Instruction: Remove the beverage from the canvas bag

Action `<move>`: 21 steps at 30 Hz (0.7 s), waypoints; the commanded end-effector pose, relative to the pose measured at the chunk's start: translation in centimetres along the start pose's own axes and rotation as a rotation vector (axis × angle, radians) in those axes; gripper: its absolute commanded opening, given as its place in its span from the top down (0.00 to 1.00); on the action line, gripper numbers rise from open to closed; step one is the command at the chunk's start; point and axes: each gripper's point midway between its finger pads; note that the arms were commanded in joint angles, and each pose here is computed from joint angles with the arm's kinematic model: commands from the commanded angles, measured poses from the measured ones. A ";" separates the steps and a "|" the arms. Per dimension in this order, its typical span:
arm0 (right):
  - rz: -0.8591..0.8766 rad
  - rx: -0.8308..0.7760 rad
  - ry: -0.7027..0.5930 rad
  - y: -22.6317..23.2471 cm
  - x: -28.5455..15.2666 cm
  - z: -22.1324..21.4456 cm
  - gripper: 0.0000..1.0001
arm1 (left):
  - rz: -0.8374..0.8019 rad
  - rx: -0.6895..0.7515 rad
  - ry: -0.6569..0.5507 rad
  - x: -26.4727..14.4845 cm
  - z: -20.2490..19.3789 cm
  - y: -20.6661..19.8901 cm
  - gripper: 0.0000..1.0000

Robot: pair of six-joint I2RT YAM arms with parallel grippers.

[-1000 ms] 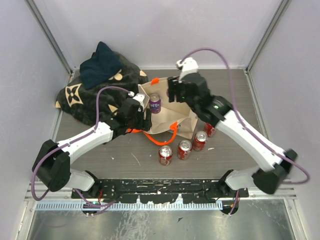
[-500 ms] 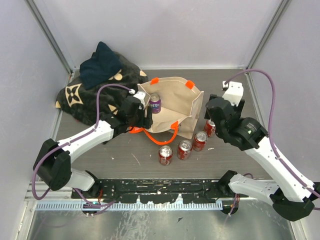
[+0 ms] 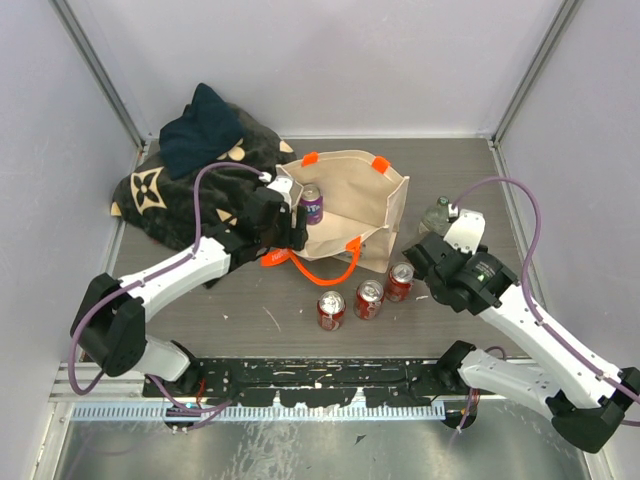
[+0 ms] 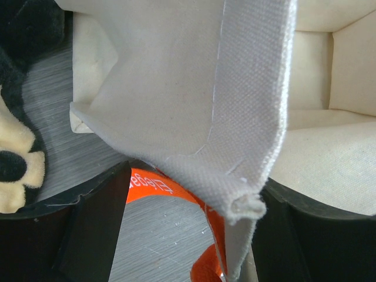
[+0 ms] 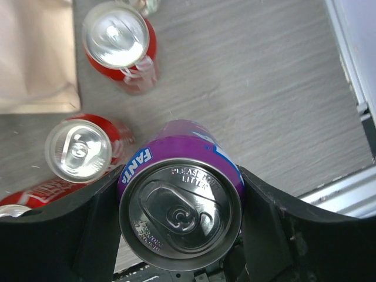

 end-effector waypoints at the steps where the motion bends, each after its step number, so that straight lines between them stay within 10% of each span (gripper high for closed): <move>1: 0.013 0.120 -0.003 0.6 1.3 -1.6 0.99 | -0.012 -0.015 -0.065 0.5 2.2 -0.6 0.18; 15: 0.017 0.149 -0.065 3.2 6.0 -3.9 0.97 | 0.003 -0.022 -0.033 -0.2 0.2 0.3 0.18; 21: -0.020 0.145 -0.028 3.2 7.0 -5.4 0.49 | 0.008 -0.021 -0.022 -0.4 -0.2 0.5 0.17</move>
Point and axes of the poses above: each gripper's point midway between its finger pads, its own x axis out along the fingers, its own y axis along the line the jaws close on, z = x × y, and after that the axes turned 3 degrees about -x, right-handed
